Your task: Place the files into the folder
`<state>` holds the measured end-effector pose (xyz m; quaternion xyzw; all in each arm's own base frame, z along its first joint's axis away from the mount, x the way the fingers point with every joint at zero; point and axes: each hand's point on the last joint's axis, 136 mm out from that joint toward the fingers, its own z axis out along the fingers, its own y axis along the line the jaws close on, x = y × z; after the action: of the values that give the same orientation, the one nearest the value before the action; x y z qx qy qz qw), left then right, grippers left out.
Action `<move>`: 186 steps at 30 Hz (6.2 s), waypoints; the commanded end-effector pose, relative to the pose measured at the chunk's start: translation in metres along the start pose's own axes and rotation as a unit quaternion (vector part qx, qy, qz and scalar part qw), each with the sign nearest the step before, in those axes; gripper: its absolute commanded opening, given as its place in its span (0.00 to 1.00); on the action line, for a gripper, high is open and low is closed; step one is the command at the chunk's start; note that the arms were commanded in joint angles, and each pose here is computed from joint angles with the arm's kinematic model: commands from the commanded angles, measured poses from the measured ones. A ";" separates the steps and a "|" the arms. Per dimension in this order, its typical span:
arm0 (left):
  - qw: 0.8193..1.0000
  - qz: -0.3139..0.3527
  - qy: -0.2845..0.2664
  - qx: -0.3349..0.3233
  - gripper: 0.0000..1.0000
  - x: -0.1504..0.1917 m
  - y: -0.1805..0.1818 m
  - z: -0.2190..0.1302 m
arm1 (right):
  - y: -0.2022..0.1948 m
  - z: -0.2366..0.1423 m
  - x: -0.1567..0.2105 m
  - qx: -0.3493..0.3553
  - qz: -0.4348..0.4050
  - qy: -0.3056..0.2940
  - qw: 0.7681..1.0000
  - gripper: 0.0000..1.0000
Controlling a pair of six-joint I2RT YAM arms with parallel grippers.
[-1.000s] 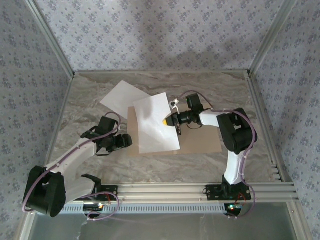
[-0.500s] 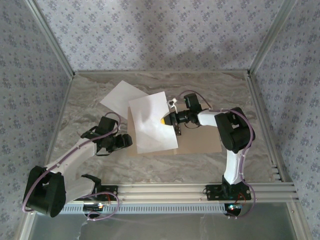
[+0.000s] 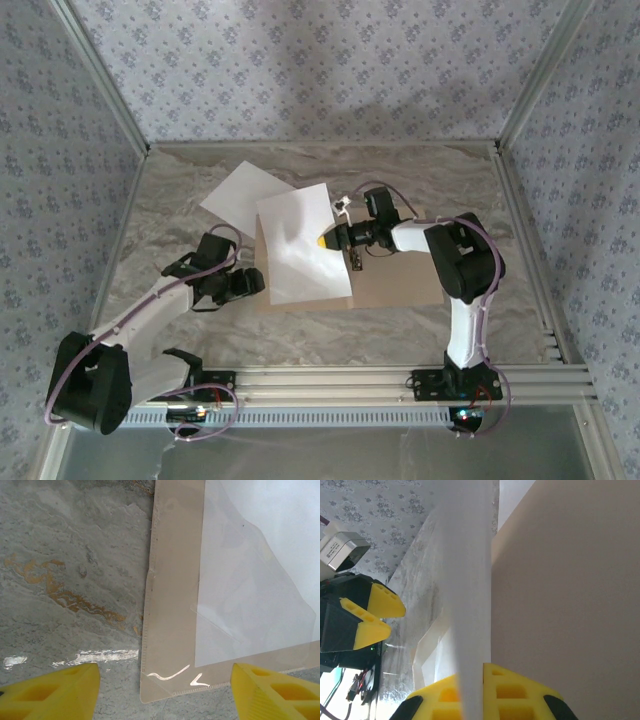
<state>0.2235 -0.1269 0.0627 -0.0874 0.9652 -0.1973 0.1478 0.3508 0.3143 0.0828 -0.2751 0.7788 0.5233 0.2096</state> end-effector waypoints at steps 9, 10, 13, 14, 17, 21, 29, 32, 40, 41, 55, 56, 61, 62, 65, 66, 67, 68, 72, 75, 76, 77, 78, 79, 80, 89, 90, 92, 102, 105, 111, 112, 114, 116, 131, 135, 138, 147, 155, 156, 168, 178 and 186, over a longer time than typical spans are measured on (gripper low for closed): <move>1.000 -0.003 0.000 -0.010 0.70 0.002 0.005 -0.002 | 0.004 0.005 -0.005 -0.020 0.021 -0.014 0.999 0.00; 1.000 -0.003 -0.001 -0.009 0.70 0.002 0.005 -0.003 | 0.003 0.005 -0.006 -0.020 0.022 -0.016 0.999 0.00; 1.000 -0.003 -0.002 -0.010 0.70 0.002 0.006 -0.003 | 0.003 0.007 -0.002 -0.020 0.026 -0.013 0.999 0.00; 1.000 -0.003 -0.001 -0.009 0.70 0.002 0.006 -0.003 | 0.003 0.008 -0.001 -0.020 0.027 -0.011 0.999 0.00; 1.000 -0.003 -0.002 -0.009 0.70 0.003 0.006 -0.003 | 0.003 0.009 0.003 -0.018 0.029 -0.009 0.999 0.00; 1.000 -0.005 -0.002 -0.008 0.70 0.003 0.006 -0.003 | 0.002 0.010 0.008 -0.012 0.033 -0.005 0.999 0.00; 1.000 -0.005 -0.003 -0.006 0.70 0.005 0.007 -0.002 | -0.002 0.014 0.019 -0.001 0.035 0.008 0.999 0.00; 1.000 -0.006 -0.004 -0.005 0.70 0.005 0.007 -0.003 | -0.005 0.015 0.021 0.004 0.038 0.009 0.999 0.05; 1.000 -0.005 -0.006 -0.004 0.70 0.004 0.006 -0.004 | -0.023 0.006 0.003 0.034 0.040 -0.002 0.999 0.36; 1.000 -0.004 -0.006 -0.004 0.70 0.004 0.005 -0.005 | -0.025 0.005 0.000 0.034 0.042 -0.002 0.999 0.38; 1.000 -0.004 -0.009 -0.005 0.70 0.003 0.005 -0.007 | -0.036 0.006 -0.029 0.030 0.043 -0.006 0.999 0.41; 1.000 -0.005 -0.009 -0.005 0.70 0.003 0.006 -0.007 | -0.036 0.007 -0.029 0.031 0.044 -0.005 0.999 0.41; 1.000 -0.005 -0.010 -0.006 0.70 0.002 0.005 -0.007 | -0.041 0.011 -0.022 0.051 0.045 0.013 0.998 0.35; 1.000 -0.004 -0.010 -0.005 0.70 0.002 0.005 -0.007 | -0.042 0.011 -0.021 0.055 0.045 0.015 0.997 0.34; 1.000 -0.005 -0.009 -0.005 0.70 0.003 0.005 -0.007 | -0.044 0.012 -0.019 0.068 0.043 0.024 0.996 0.27; 1.000 -0.005 -0.008 -0.005 0.70 0.002 0.005 -0.007 | -0.045 0.013 -0.018 0.073 0.042 0.026 0.996 0.24; 1.000 -0.006 -0.009 -0.005 0.70 0.002 0.005 -0.007 | -0.045 0.013 -0.018 0.077 0.039 0.028 0.996 0.22; 1.000 -0.005 -0.010 -0.005 0.70 0.002 0.005 -0.007 | -0.045 0.013 -0.018 0.080 0.038 0.030 0.996 0.21; 1.000 -0.006 -0.009 -0.005 0.70 0.002 0.005 -0.008 | -0.044 0.012 -0.020 0.091 0.027 0.032 0.995 0.13; 1.000 -0.007 -0.009 -0.005 0.70 0.003 0.005 -0.008 | -0.042 0.010 -0.023 0.096 0.022 0.028 0.995 0.09; 1.000 -0.007 -0.009 -0.004 0.70 0.003 0.004 -0.008 | -0.041 0.009 -0.025 0.097 0.020 0.025 0.995 0.08; 1.000 -0.007 -0.009 -0.003 0.70 0.002 0.004 -0.008 | -0.039 0.008 -0.027 0.097 0.018 0.021 0.995 0.08; 1.000 -0.008 -0.009 -0.002 0.70 0.002 0.004 -0.008 | -0.037 0.006 -0.029 0.098 0.014 0.016 0.995 0.07; 1.000 -0.007 -0.010 -0.001 0.70 0.002 0.003 -0.009 | -0.036 0.005 -0.031 0.099 0.011 0.011 0.995 0.06; 1.000 -0.007 -0.010 -0.002 0.70 0.002 0.004 -0.009 | -0.036 0.002 -0.034 0.101 0.008 0.004 0.995 0.06; 1.000 -0.006 -0.011 -0.001 0.70 0.002 0.003 -0.010 | -0.033 -0.006 -0.038 0.101 0.010 -0.015 0.995 0.03; 1.000 -0.006 -0.012 -0.001 0.70 0.001 0.003 -0.009 | -0.033 -0.006 -0.037 0.099 0.011 -0.016 0.995 0.03; 1.000 -0.006 -0.010 -0.001 0.70 0.002 0.003 -0.009 | -0.029 -0.005 -0.041 0.093 0.008 -0.025 0.995 0.03; 1.000 -0.005 -0.009 -0.003 0.70 0.002 0.003 -0.008 | -0.029 0.000 -0.017 0.080 0.036 -0.028 0.996 0.03; 1.000 -0.004 -0.009 -0.003 0.70 0.001 0.004 -0.008 | -0.028 0.001 -0.017 0.076 0.038 -0.030 0.996 0.03; 1.000 -0.006 -0.008 -0.004 0.70 0.003 0.005 -0.007 | -0.025 0.005 -0.014 0.070 0.037 -0.028 0.996 0.03; 1.000 -0.006 -0.008 -0.004 0.70 0.003 0.005 -0.007 | -0.025 0.006 -0.013 0.067 0.036 -0.028 0.997 0.03; 1.000 -0.006 -0.009 -0.003 0.70 0.003 0.005 -0.007 | -0.024 0.008 -0.011 0.062 0.037 -0.024 0.997 0.03; 1.000 -0.006 -0.009 -0.003 0.70 0.003 0.005 -0.007 | -0.024 0.009 -0.010 0.060 0.039 -0.022 0.997 0.03; 1.000 -0.007 -0.009 -0.003 0.70 0.004 0.006 -0.006 | -0.016 0.009 -0.006 0.050 0.057 -0.047 0.996 0.02; 1.000 -0.008 -0.009 -0.002 0.70 0.004 0.006 -0.007 | -0.013 0.009 -0.006 0.049 0.054 -0.051 0.996 0.02; 1.000 -0.008 -0.010 -0.002 0.70 0.004 0.006 -0.007 | -0.014 0.010 -0.005 0.050 0.053 -0.050 0.996 0.02; 1.000 -0.009 -0.009 -0.004 0.70 0.005 0.007 -0.006 | -0.017 0.019 -0.002 0.040 0.056 -0.046 0.997 0.02; 1.000 -0.010 -0.009 -0.005 0.70 0.005 0.007 -0.006 | -0.014 0.021 -0.001 0.038 0.060 -0.044 0.997 0.02; 1.000 -0.010 -0.008 -0.004 0.70 0.005 0.007 -0.006 | -0.013 0.021 -0.001 0.037 0.062 -0.044 0.996 0.02; 1.000 -0.012 -0.009 -0.004 0.70 0.006 0.007 -0.005 | -0.014 0.020 0.004 0.050 0.071 -0.050 0.995 0.01; 1.000 -0.011 -0.009 -0.005 0.70 0.006 0.007 -0.006 | -0.022 0.006 -0.012 0.063 0.068 -0.065 0.994 0.00; 1.000 -0.012 -0.008 -0.005 0.70 0.006 0.007 -0.006 | -0.022 0.006 -0.016 0.059 0.062 -0.064 0.994 0.00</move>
<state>0.2168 -0.1243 0.0636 -0.0925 0.9641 -0.1993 0.1494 0.3714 0.3135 0.0569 -0.1642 0.8189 0.5020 0.2248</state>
